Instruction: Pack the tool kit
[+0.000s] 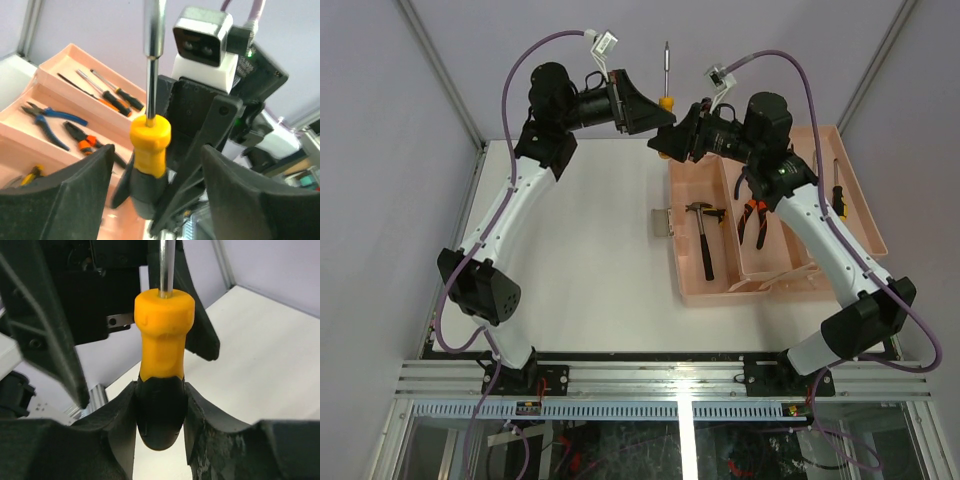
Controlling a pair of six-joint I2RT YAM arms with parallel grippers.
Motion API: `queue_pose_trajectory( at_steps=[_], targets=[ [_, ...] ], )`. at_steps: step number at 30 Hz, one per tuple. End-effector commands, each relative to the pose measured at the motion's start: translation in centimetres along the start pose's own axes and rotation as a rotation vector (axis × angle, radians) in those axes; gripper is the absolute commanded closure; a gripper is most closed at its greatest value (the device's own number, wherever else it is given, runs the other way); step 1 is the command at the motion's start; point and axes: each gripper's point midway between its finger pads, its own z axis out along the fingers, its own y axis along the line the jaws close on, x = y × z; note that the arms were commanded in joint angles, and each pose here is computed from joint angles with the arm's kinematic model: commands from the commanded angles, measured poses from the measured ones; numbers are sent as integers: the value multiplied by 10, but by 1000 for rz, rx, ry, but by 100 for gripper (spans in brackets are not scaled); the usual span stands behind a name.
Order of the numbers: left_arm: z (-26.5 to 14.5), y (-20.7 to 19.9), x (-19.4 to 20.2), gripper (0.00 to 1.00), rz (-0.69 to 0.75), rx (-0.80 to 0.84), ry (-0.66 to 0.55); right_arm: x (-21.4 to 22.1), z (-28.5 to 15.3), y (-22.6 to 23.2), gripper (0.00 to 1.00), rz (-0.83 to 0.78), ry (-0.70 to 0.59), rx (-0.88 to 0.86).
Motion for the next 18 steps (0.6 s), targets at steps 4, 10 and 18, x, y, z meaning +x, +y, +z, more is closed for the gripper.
queue_pose_trajectory(
  at_steps=[4, 10, 18],
  targets=[
    [-43, 32, -59, 8, 35, -188, -225, -64, -44, -15, 100, -207, -153, 295],
    [-106, 68, -76, 8, 33, -353, -305, -97, -167, -97, 100, -185, -109, 821],
    [-128, 64, -22, 8, 65, -417, -207, -43, -308, -173, 100, -16, 196, 1316]
  ],
)
